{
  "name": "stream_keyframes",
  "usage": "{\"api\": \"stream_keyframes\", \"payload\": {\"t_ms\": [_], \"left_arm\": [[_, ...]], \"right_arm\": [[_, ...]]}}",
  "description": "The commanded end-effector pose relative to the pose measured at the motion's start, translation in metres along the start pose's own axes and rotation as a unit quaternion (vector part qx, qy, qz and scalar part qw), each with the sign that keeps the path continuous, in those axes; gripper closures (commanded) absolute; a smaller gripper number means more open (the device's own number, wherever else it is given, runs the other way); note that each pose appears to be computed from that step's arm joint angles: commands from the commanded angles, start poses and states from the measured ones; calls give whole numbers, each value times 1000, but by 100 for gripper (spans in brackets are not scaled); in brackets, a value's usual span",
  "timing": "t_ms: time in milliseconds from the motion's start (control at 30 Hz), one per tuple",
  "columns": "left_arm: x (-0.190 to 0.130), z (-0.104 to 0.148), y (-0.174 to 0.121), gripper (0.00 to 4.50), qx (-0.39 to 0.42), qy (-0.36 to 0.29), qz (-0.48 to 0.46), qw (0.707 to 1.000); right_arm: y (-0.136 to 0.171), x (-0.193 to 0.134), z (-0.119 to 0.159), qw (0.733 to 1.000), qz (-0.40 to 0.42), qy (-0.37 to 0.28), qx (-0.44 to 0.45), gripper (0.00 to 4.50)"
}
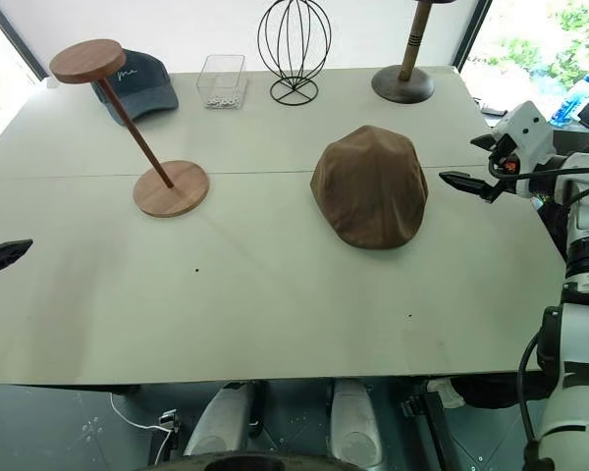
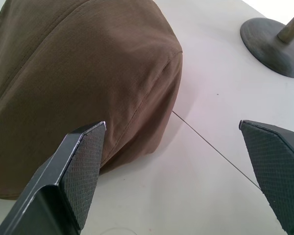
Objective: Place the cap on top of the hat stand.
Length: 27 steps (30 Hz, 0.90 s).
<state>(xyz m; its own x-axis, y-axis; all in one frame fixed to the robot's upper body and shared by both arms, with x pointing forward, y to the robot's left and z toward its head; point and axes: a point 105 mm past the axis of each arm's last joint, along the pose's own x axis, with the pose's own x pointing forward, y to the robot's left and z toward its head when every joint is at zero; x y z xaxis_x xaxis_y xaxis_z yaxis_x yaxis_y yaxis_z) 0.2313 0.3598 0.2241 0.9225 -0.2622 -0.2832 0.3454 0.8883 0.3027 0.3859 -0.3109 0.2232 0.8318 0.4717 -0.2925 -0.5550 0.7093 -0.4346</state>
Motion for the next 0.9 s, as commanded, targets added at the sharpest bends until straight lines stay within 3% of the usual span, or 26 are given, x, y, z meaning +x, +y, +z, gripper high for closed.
{"api": "stream_keyframes", "payload": {"t_ms": [33, 200, 533, 767, 900], "left_arm": [[-1, 8, 3, 0, 13, -19, 2, 1000], [2, 11, 5, 0, 10, -26, 5, 1000], [11, 43, 10, 0, -15, -69, -27, 997], [24, 94, -21, 0, -14, -117, -134, 984], [36, 135, -67, 0, -3, -151, -262, 953]], "right_arm": [[-13, -13, 11, 999, -29, -19, -13, 4], [-17, -14, 12, 999, -40, -18, -16, 4], [-22, -18, 28, 997, -54, -27, -37, 4], [-8, -21, 58, 995, -28, -49, -87, 4], [17, -23, 80, 989, 8, -48, -137, 4]]}}
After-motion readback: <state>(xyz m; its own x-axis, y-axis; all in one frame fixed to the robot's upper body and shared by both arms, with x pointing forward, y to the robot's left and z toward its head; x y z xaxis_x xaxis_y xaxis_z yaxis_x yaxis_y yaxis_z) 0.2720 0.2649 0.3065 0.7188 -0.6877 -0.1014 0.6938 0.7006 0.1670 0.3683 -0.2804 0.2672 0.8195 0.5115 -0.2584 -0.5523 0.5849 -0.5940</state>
